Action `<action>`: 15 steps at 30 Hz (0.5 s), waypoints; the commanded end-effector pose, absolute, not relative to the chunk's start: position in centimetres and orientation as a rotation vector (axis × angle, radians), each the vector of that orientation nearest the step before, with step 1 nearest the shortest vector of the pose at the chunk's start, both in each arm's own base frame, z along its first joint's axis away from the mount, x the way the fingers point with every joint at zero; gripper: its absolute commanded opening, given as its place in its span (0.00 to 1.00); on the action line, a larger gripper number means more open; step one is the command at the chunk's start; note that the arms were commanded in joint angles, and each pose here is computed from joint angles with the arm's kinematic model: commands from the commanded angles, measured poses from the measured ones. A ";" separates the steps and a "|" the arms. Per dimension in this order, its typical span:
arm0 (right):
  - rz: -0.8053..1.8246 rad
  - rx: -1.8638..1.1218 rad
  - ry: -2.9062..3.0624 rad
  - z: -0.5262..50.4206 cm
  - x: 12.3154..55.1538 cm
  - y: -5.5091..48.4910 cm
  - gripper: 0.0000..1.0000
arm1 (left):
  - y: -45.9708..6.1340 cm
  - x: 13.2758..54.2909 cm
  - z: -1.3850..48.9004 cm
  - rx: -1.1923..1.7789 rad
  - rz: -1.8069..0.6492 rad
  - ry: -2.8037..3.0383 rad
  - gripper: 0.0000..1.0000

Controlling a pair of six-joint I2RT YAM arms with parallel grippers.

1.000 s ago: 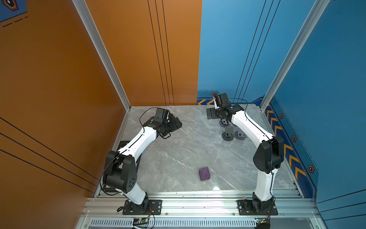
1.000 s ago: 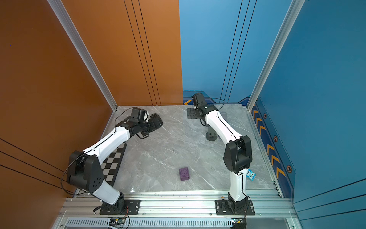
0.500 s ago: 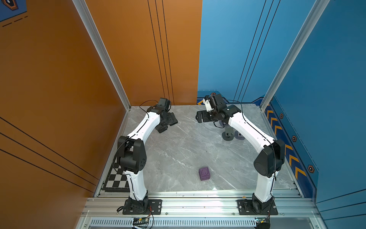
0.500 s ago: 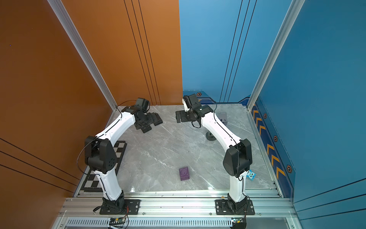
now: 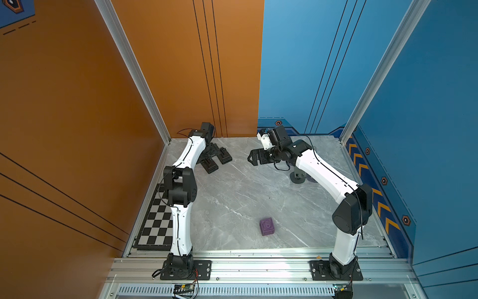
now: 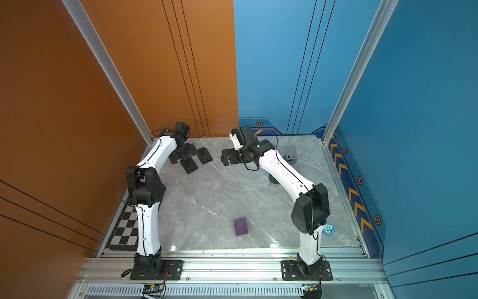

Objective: Open the phone stand
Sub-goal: Pick up the phone stand at the center of the board.

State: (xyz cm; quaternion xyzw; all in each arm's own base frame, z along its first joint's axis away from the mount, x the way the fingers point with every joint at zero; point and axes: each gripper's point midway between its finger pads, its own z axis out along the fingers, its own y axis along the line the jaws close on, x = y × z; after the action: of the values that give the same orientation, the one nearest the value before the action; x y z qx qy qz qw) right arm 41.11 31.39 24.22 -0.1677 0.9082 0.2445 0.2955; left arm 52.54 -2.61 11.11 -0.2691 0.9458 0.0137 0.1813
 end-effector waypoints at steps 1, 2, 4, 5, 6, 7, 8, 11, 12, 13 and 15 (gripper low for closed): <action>0.749 -0.436 2.361 26.8 40.2 32.4 1.00 | -2.5 52.0 9.3 -0.798 0.050 2.745 0.98; 0.758 -0.439 2.356 27.0 40.1 32.5 1.00 | -2.5 52.2 8.9 -0.808 0.041 2.749 0.99; 0.767 -0.448 2.354 27.1 39.8 32.8 1.00 | -2.2 52.6 8.1 -0.834 0.031 2.755 0.99; 0.767 -0.449 2.357 27.0 39.8 32.9 1.00 | -2.0 52.7 7.7 -0.850 0.028 2.757 1.00; 0.766 -0.451 2.358 27.0 39.7 32.9 1.00 | -1.9 52.9 7.4 -0.867 0.020 2.756 1.00; 0.765 -0.450 2.361 26.8 39.7 32.9 1.00 | -1.7 53.0 7.1 -0.881 0.014 2.759 1.00; 0.763 -0.450 2.365 26.7 39.7 32.8 1.00 | -1.6 53.2 6.9 -0.887 0.012 2.759 0.99; 0.756 -0.456 2.365 26.5 39.7 32.8 1.00 | -1.4 53.5 6.2 -0.889 0.023 2.768 0.99; 0.753 -0.456 2.370 26.4 39.7 32.7 1.00 | -1.5 53.6 6.0 -0.890 0.024 2.773 0.99; 0.752 -0.457 2.370 26.4 39.7 32.7 1.00 | -1.4 53.6 5.7 -0.900 0.021 2.775 0.99; 0.748 -0.454 2.375 26.1 39.8 32.6 1.00 | -1.2 53.6 5.1 -0.919 0.025 2.782 0.99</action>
State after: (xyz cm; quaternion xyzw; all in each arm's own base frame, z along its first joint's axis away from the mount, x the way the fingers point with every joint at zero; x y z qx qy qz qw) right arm 40.36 32.86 24.71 -0.1741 0.9007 0.2717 0.2909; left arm 54.23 -1.28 5.80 -0.3008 0.9448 0.0106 0.1295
